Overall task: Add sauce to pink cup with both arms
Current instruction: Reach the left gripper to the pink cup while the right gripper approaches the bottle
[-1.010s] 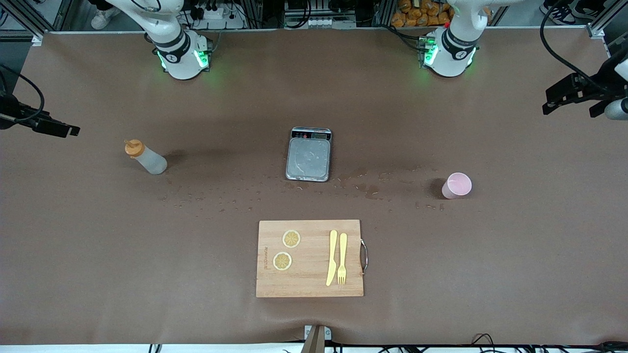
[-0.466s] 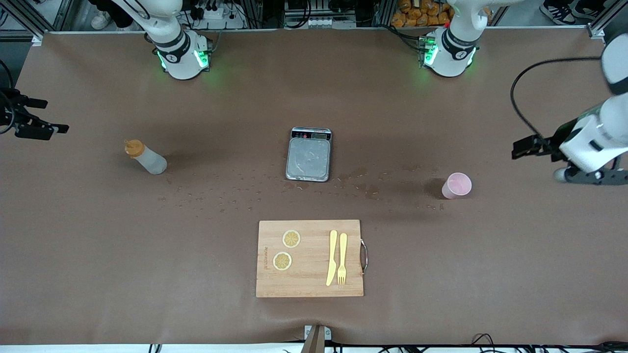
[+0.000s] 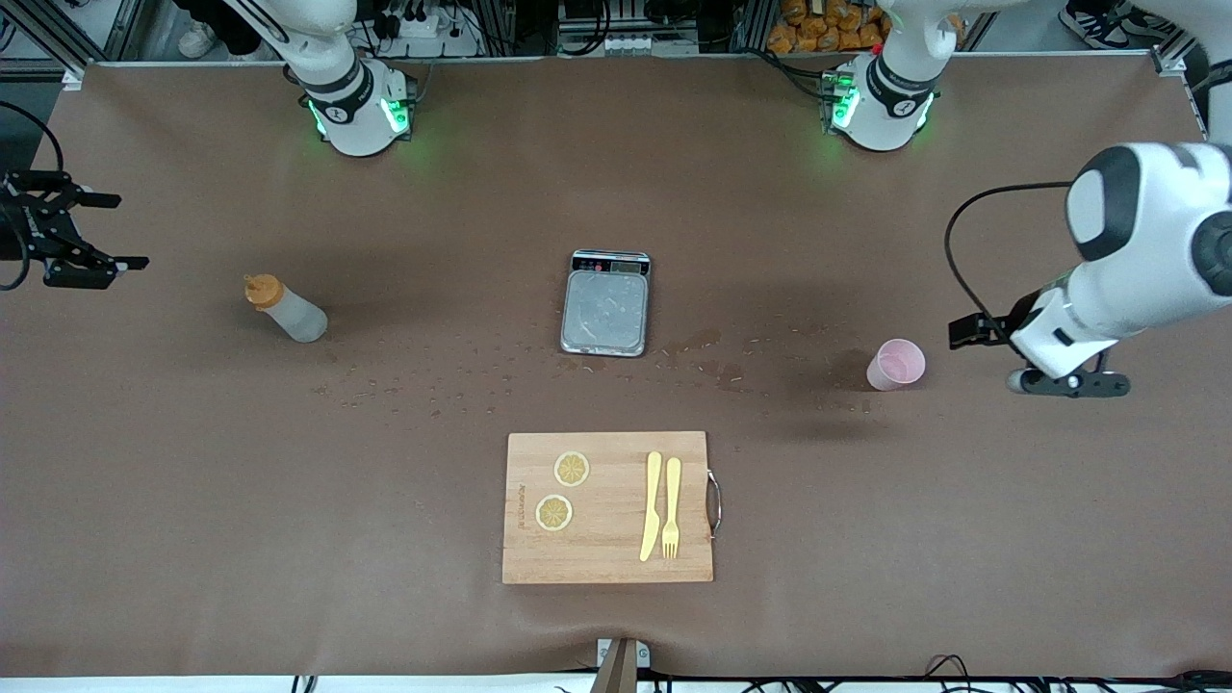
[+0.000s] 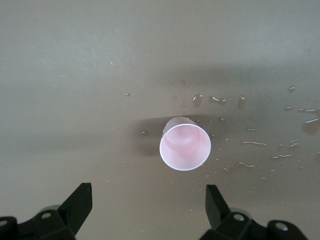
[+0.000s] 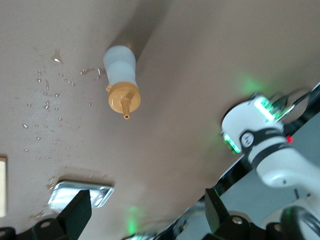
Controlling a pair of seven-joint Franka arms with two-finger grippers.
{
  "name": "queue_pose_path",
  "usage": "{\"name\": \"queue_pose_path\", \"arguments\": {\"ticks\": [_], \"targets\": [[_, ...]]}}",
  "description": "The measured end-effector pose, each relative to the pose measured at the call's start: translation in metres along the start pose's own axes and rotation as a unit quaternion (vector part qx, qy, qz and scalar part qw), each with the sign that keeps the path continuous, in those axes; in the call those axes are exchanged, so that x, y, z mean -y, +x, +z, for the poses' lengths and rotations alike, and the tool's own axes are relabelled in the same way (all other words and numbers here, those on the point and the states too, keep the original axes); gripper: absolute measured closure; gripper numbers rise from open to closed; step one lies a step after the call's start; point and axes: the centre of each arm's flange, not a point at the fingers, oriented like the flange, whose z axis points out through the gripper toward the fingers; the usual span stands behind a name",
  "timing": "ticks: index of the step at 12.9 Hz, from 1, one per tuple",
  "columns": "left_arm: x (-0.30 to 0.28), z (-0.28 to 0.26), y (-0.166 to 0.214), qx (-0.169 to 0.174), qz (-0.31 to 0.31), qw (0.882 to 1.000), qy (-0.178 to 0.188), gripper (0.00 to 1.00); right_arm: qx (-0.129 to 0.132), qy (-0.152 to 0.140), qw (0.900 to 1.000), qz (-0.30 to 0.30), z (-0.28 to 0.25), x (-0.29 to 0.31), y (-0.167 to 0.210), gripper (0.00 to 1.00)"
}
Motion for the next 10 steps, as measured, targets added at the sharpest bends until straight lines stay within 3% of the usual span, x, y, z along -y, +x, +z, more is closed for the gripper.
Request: {"name": "queue_pose_path", "arguments": {"ticks": [3, 5, 10], "targets": [[-0.002, 0.060, 0.009, 0.030, 0.002, 1.000, -0.004, 0.00, 0.075, 0.058, 0.993, 0.069, 0.022, -0.025, 0.050, 0.00], [0.001, 0.087, 0.010, 0.044, 0.000, 0.999, -0.005, 0.00, 0.110, 0.087, 0.985, 0.098, 0.038, -0.036, 0.073, 0.00], [0.001, 0.122, 0.017, 0.043, 0.000, 0.999, -0.007, 0.00, 0.169, 0.090, 0.972, 0.138, 0.087, -0.036, 0.114, 0.00]]}}
